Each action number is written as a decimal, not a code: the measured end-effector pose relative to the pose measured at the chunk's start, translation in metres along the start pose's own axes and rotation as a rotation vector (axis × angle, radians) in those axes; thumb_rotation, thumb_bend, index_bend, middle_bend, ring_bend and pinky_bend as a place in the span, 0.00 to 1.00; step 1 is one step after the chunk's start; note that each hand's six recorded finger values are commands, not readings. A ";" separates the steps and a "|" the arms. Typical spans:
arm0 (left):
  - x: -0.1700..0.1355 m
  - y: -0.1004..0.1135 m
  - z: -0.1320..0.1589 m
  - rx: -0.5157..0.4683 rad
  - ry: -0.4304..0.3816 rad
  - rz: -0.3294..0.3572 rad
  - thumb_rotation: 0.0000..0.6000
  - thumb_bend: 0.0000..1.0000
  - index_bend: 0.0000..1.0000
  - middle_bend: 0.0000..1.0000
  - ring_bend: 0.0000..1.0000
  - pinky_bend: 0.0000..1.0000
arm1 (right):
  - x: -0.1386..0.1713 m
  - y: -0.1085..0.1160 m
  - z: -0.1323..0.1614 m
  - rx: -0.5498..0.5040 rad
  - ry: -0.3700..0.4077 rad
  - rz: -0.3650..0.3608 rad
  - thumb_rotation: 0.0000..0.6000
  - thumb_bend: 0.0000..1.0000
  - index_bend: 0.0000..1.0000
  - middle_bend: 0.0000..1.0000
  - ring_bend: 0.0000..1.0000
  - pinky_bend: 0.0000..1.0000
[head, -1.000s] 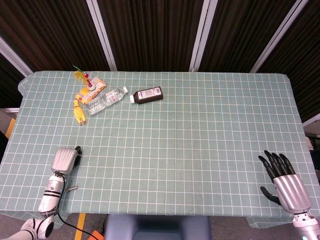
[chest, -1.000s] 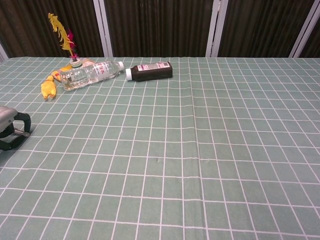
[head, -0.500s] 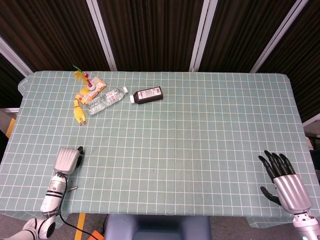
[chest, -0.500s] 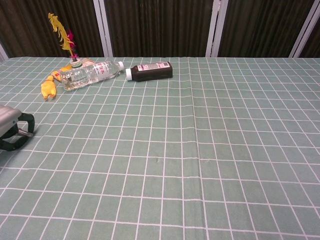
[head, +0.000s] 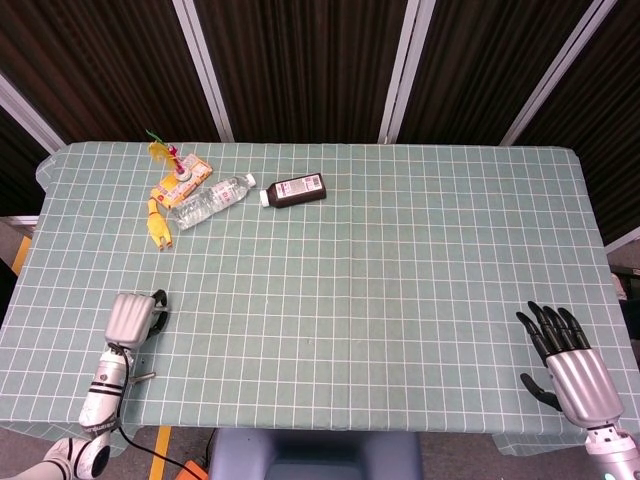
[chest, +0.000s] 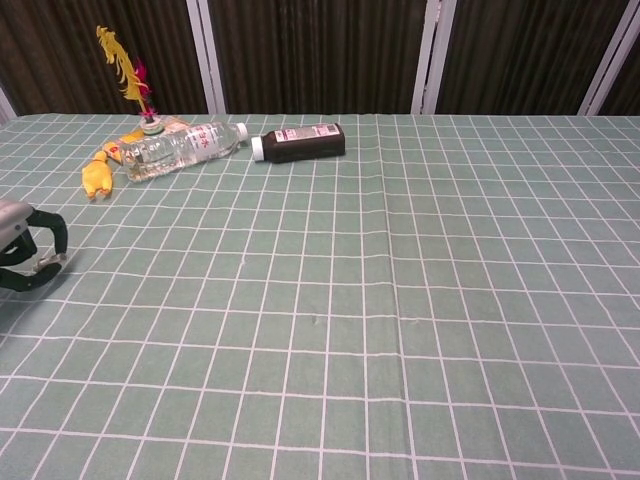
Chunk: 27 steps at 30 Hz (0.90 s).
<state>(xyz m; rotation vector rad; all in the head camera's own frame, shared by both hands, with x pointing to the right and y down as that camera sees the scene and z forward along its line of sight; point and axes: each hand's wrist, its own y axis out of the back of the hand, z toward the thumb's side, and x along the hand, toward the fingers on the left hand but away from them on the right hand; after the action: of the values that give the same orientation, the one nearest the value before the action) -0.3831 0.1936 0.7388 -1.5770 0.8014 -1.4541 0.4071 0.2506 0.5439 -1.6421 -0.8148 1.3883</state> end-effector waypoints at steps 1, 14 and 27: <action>0.000 0.001 -0.001 -0.019 0.006 -0.001 1.00 0.41 0.60 1.00 1.00 1.00 | 0.000 0.000 0.000 0.000 -0.001 -0.001 1.00 0.34 0.00 0.00 0.00 0.00; -0.003 0.005 -0.025 -0.138 0.081 -0.048 1.00 0.41 0.59 1.00 1.00 1.00 | 0.000 -0.001 0.000 0.004 -0.003 0.000 1.00 0.34 0.00 0.00 0.00 0.00; -0.005 0.004 -0.035 -0.147 0.103 -0.068 1.00 0.41 0.55 1.00 1.00 1.00 | 0.000 -0.001 0.000 0.007 -0.003 0.002 1.00 0.34 0.00 0.00 0.00 0.00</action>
<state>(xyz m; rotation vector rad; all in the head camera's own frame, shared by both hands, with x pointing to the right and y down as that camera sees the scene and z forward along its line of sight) -0.4178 0.1910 0.7328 -1.6637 0.9408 -1.5659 0.4069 0.2508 0.5453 -1.6365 -0.8098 1.3943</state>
